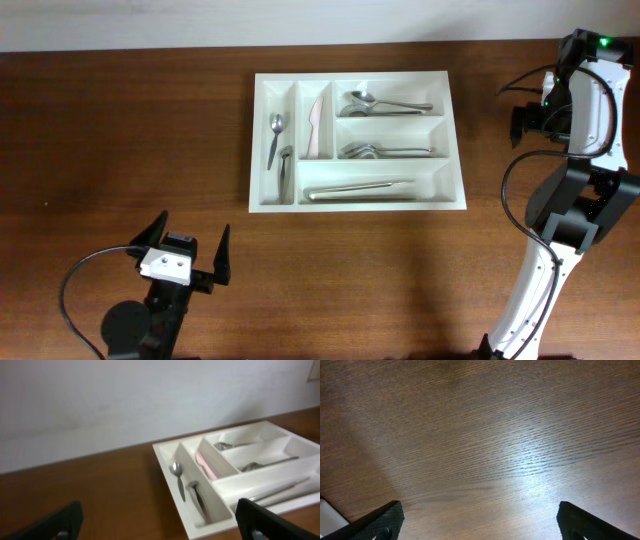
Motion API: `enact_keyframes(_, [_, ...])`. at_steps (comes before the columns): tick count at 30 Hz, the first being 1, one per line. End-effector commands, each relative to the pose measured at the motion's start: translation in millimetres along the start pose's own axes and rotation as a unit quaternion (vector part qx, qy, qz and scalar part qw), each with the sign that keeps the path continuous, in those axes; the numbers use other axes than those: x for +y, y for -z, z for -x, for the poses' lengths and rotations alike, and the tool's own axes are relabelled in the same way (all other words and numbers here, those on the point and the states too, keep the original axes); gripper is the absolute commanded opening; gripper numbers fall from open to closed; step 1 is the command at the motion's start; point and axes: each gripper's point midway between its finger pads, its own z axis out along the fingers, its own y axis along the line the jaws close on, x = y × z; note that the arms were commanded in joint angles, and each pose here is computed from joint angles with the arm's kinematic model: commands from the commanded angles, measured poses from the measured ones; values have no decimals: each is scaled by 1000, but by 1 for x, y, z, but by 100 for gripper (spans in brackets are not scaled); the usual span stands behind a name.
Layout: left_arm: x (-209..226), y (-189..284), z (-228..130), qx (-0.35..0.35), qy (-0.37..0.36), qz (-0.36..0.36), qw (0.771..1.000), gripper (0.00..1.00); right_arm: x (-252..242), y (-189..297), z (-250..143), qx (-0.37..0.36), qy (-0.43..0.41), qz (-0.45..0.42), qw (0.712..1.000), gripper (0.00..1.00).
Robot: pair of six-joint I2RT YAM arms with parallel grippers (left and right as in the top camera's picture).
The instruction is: Pack container
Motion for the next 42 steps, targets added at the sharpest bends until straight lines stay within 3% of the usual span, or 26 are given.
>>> enact_keyframes(1, [-1, -4, -11, -13, -10, 0, 1000, 99, -5, 18, 0, -21, -5, -5, 1000, 99])
enact_keyframes(11, [0, -2, -30, -58, -23, 17, 998, 99, -5, 18, 0, -21, -5, -5, 1000, 99])
enact_keyframes(18, [-1, -9, -64, -17, -11, 18, 1000, 99, -5, 18, 0, -21, -5, -5, 1000, 99])
enact_keyframes(28, [29, -5, -71, 1, -9, 106, 994, 99, -5, 18, 0, -21, -5, -5, 1000, 99])
enact_keyframes(42, [30, -5, -71, 2, -8, 107, 994, 99, -5, 18, 0, -21, -5, -5, 1000, 99])
